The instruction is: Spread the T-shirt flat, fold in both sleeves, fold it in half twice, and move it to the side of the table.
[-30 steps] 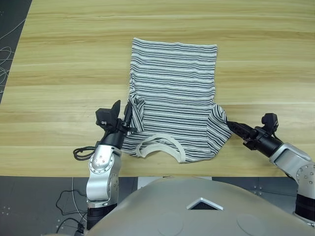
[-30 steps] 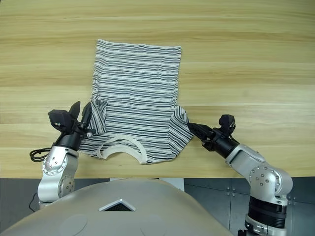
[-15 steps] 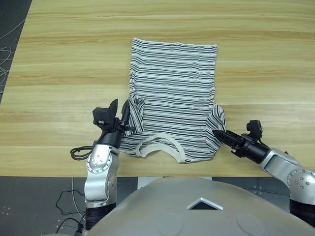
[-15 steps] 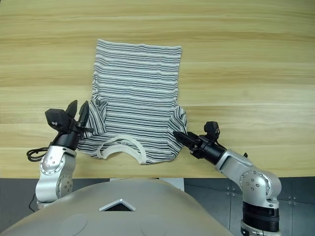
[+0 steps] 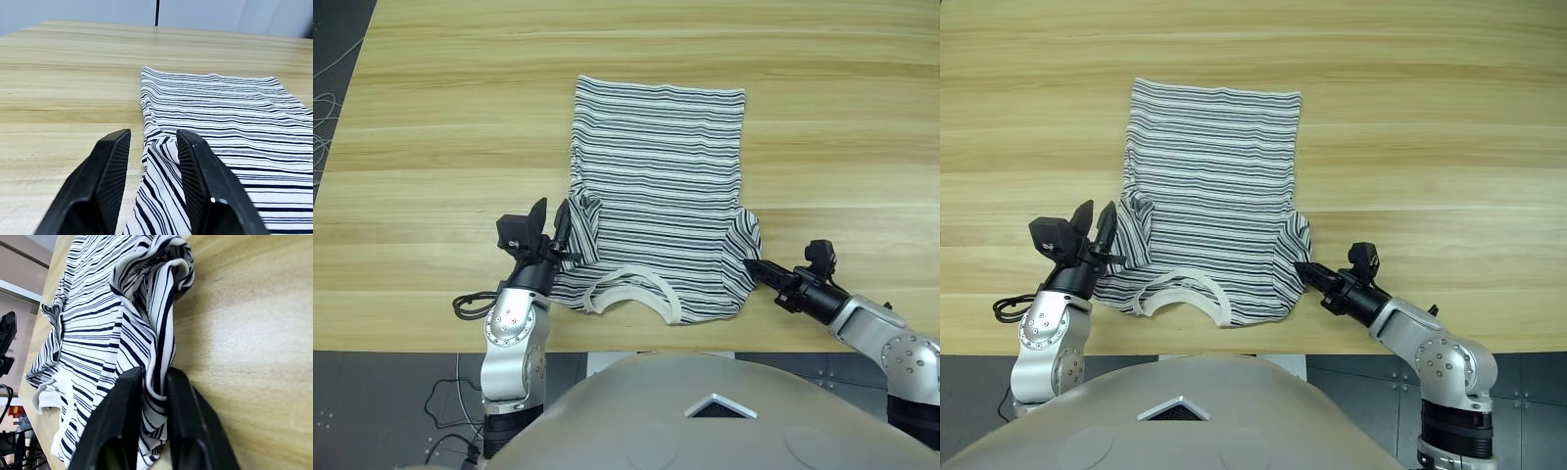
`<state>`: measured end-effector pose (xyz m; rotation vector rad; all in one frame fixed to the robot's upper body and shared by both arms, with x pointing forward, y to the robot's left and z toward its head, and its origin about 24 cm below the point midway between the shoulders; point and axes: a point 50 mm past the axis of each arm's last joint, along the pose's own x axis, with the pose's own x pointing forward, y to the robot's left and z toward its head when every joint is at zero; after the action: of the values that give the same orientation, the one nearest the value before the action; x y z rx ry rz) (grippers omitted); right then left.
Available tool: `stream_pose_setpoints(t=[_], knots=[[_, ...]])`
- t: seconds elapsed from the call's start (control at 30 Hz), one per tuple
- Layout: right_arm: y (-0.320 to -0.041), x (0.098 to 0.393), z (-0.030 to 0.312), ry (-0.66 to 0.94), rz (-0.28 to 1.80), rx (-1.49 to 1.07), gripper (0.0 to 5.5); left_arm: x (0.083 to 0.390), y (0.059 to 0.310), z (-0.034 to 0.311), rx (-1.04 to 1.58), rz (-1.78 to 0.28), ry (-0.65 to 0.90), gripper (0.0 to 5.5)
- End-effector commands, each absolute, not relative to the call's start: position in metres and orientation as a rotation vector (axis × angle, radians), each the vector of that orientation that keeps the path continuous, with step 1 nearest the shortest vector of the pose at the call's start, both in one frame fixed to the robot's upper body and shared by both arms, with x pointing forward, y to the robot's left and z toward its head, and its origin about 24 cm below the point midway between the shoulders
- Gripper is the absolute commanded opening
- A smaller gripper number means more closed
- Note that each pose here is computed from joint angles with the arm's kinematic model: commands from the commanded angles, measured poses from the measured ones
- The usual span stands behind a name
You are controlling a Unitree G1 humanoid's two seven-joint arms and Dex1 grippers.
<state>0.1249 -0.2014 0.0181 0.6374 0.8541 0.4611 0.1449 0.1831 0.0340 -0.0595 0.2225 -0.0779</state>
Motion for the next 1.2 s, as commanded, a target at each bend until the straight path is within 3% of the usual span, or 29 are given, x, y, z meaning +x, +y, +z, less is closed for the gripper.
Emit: stream_pose_setpoints(t=[0.03, 0.8, 1.2], knots=[[-0.212, 0.115, 0.005, 0.953, 0.372, 0.6, 0.12, 0.145, 0.182, 0.033, -0.07, -0.083, 0.225, 1.79], [-0.264, 0.168, 0.02, 0.753, 0.215, 0.306, 0.12, 0.147, 0.179, 0.032, -0.074, -0.085, 0.22, 1.79], [-0.248, 0.172, 0.046, 0.692, 0.33, 0.251, 0.12, 0.149, 0.178, 0.032, -0.07, -0.084, 0.22, 1.79]])
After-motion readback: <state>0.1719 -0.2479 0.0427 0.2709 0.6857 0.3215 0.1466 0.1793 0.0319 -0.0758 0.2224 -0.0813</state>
